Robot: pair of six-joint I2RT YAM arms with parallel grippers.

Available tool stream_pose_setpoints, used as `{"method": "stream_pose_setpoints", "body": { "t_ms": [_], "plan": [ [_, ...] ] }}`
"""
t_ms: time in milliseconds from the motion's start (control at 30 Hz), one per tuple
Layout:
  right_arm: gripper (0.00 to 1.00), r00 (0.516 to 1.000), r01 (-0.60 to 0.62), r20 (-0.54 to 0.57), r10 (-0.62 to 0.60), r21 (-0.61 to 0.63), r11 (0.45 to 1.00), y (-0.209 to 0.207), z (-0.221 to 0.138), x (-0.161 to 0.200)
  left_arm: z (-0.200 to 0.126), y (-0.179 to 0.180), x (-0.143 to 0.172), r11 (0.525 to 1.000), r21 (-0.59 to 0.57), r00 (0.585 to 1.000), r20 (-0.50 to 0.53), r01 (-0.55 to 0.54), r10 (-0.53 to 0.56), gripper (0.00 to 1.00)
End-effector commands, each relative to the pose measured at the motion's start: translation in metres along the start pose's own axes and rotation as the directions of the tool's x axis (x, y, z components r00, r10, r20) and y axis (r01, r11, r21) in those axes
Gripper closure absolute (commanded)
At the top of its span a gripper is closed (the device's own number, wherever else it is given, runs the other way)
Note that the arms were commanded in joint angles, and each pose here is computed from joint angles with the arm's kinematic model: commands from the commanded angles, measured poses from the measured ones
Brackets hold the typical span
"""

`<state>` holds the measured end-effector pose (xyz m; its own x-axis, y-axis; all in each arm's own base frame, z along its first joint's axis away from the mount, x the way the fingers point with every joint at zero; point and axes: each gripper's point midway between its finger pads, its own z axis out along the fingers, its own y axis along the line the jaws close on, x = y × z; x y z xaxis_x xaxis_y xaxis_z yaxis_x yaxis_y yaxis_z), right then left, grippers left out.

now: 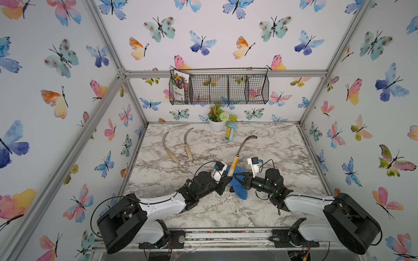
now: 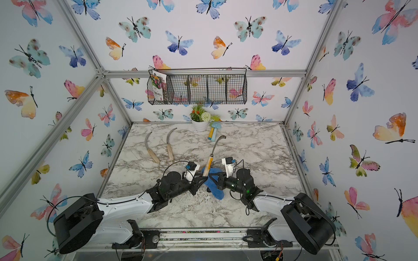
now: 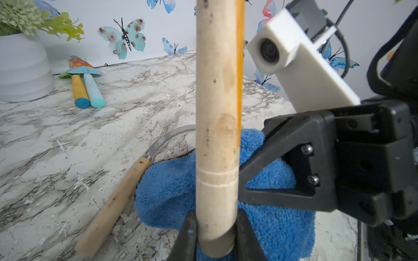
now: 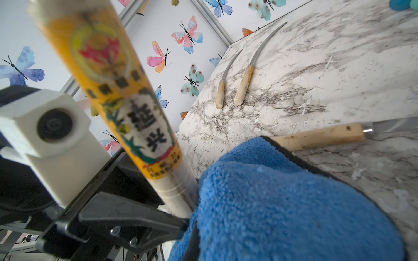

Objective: Wipe small sickles with rags
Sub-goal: Wipe the small sickle.

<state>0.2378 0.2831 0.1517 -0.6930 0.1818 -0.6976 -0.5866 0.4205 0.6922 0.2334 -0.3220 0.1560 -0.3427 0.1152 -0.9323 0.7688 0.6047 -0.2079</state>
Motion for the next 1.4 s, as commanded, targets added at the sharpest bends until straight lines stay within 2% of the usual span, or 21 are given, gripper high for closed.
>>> {"method": "stream_pose_setpoints", "body": {
  "t_ms": [0,633,767,867,1100,1233,1367],
  "plan": [
    [0.98,0.995,0.070,0.076,-0.064,-0.078,0.994,0.028,0.001,-0.031,0.005,0.000,-0.007,1.000,-0.011,1.000,0.007,-0.021,0.021,1.00],
    [0.98,0.967,0.149,0.213,-0.140,-0.026,0.988,0.048,-0.026,-0.117,0.012,0.000,-0.002,1.000,-0.013,0.999,-0.026,-0.019,0.019,1.00],
    [0.98,0.985,0.110,0.140,-0.105,-0.030,0.994,0.037,-0.017,-0.101,0.013,0.000,-0.003,1.000,-0.011,1.000,-0.022,-0.022,0.022,1.00],
    [0.98,0.994,0.059,0.095,-0.049,-0.100,0.993,0.030,-0.007,-0.076,0.014,0.000,-0.002,1.000,-0.013,0.999,-0.028,-0.023,0.022,1.00],
    [0.98,1.000,-0.012,0.004,0.013,-0.087,0.996,0.012,0.019,-0.020,0.011,0.004,-0.003,0.999,-0.032,1.000,-0.015,-0.019,0.019,1.00],
    [0.98,0.999,-0.033,-0.010,0.032,-0.098,0.995,0.012,0.024,-0.010,0.009,0.006,-0.005,0.999,-0.046,1.000,-0.006,-0.016,0.016,1.00],
    [0.98,1.000,-0.012,0.014,0.013,-0.100,0.995,0.019,0.020,-0.018,0.009,0.006,-0.004,0.999,-0.045,1.000,-0.010,-0.017,0.017,1.00]
  ]
}}
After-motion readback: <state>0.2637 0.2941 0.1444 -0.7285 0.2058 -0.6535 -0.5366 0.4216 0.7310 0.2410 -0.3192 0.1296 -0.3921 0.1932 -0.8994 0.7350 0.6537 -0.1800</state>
